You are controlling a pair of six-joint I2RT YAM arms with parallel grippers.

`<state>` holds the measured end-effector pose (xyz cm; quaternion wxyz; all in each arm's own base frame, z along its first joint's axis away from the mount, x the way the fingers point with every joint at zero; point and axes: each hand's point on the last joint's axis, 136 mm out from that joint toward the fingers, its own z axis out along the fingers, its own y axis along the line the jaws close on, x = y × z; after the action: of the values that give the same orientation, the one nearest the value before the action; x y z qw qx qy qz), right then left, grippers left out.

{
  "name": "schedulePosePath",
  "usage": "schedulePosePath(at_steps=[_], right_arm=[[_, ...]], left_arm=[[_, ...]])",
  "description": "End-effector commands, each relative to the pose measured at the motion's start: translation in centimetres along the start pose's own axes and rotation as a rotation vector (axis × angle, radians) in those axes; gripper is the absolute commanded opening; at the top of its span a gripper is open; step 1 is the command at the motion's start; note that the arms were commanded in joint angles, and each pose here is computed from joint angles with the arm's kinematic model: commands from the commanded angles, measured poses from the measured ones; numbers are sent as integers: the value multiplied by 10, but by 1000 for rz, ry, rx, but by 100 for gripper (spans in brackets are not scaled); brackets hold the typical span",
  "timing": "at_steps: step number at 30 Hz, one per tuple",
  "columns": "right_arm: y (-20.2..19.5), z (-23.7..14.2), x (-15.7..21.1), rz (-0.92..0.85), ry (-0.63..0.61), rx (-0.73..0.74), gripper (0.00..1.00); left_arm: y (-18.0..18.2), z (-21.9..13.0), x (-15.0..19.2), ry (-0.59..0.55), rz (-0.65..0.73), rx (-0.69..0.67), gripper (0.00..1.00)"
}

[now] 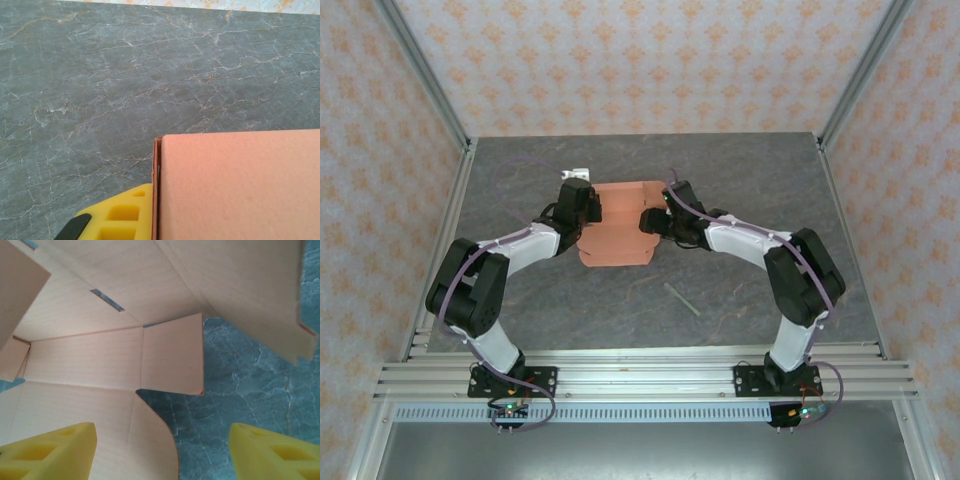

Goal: Fold the paper box

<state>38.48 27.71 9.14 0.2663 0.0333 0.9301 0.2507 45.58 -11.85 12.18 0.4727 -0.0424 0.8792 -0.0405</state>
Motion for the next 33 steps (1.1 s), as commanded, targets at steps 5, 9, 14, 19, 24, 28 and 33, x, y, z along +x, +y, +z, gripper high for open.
schedulePosePath(at_steps=[5, 9, 14, 19, 24, 28, 33], right_arm=[[23, 5, -42, -13, -150, -61, 68], [32, 2, -46, -40, -163, -96, 60], [48, -3, -38, -63, -151, -190, 43], [57, 1, -32, -86, -135, -224, 35], [61, 11, -26, -69, -104, -259, 29], [66, 14, -22, -66, -84, -292, 28], [60, -5, -27, -121, -113, -244, 31]], left_arm=[[-3, -9, -8, -21, -15, 17, 0], [-3, -9, -8, -20, -14, 18, 0], [-3, -8, -7, -15, -13, 21, 0], [-4, -8, -6, -13, -9, 23, 0], [-4, -10, -7, -15, -9, 26, 0], [-3, -10, -7, -16, -11, 21, 0], [-1, -10, -7, -18, -5, 10, 0]])
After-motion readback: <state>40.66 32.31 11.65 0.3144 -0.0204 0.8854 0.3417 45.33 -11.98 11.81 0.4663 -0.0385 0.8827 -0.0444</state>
